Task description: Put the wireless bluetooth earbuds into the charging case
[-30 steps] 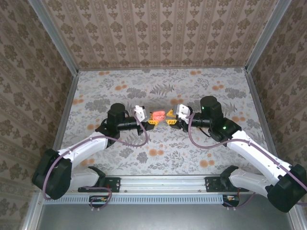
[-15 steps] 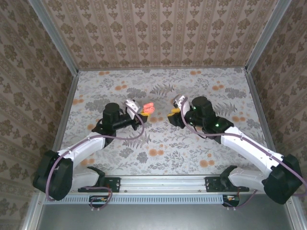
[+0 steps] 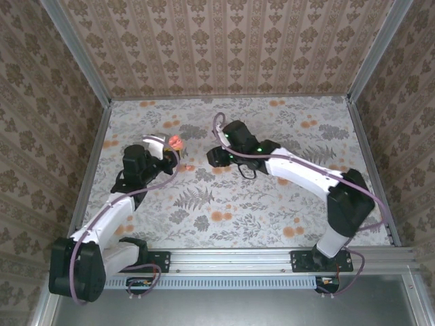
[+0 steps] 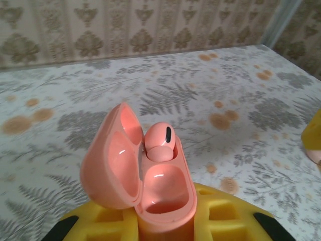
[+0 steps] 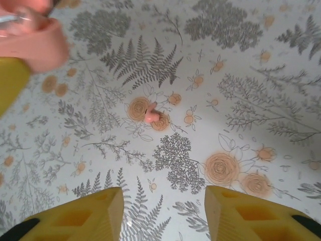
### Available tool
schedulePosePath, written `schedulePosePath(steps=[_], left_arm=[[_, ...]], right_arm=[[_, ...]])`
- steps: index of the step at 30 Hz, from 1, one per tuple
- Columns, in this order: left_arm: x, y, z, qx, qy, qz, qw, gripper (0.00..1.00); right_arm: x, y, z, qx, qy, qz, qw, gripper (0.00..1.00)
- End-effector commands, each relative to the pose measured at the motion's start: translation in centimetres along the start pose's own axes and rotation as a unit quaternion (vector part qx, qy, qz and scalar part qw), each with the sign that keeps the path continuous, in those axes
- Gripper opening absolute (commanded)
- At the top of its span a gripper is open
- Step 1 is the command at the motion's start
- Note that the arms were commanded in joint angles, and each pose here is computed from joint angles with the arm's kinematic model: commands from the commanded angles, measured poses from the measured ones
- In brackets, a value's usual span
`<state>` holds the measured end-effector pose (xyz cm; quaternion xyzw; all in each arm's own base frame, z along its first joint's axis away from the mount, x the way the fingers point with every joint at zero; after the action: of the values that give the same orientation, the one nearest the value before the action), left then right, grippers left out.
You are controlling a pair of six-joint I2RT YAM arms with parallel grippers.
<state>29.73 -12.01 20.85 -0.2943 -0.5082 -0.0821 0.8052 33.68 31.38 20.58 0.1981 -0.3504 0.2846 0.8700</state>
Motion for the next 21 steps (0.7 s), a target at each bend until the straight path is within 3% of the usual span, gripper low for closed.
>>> schedulePosePath(steps=[1,7,12,21], left_arm=[[-1.0,2.3,1.1,0.053,0.003,0.039,0.998,0.17],[-1.1,4.6,2.2,0.091,-0.001,0.063,0.994,0.17],[-0.7,5.9,3.2,0.114,-0.012,0.066,0.991,0.17],[-0.5,7.5,3.9,0.136,-0.023,0.08,0.987,0.17]], right_arm=[[0.6,0.2,-2.2,-0.026,0.025,-0.036,0.999,0.49],[0.8,1.6,-7.5,-0.027,0.053,-0.056,0.997,0.5],[0.1,3.1,-11.6,-0.03,0.077,-0.021,0.996,0.5],[-1.4,3.7,-16.3,-0.03,0.104,0.002,0.994,0.52]])
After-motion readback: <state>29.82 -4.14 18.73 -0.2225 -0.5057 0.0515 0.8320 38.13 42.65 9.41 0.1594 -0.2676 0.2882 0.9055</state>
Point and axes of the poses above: each hand's point on the last joint's axis, 136 mm out from that joint toward the fingers, its own z axis back along the fingers, its own y axis along the line the jaws close on, x = y × z, the point moved 4 cm from there along z, back along the fingers, and after that the axes turned 12 degrees about z, right-handed, at the moved point
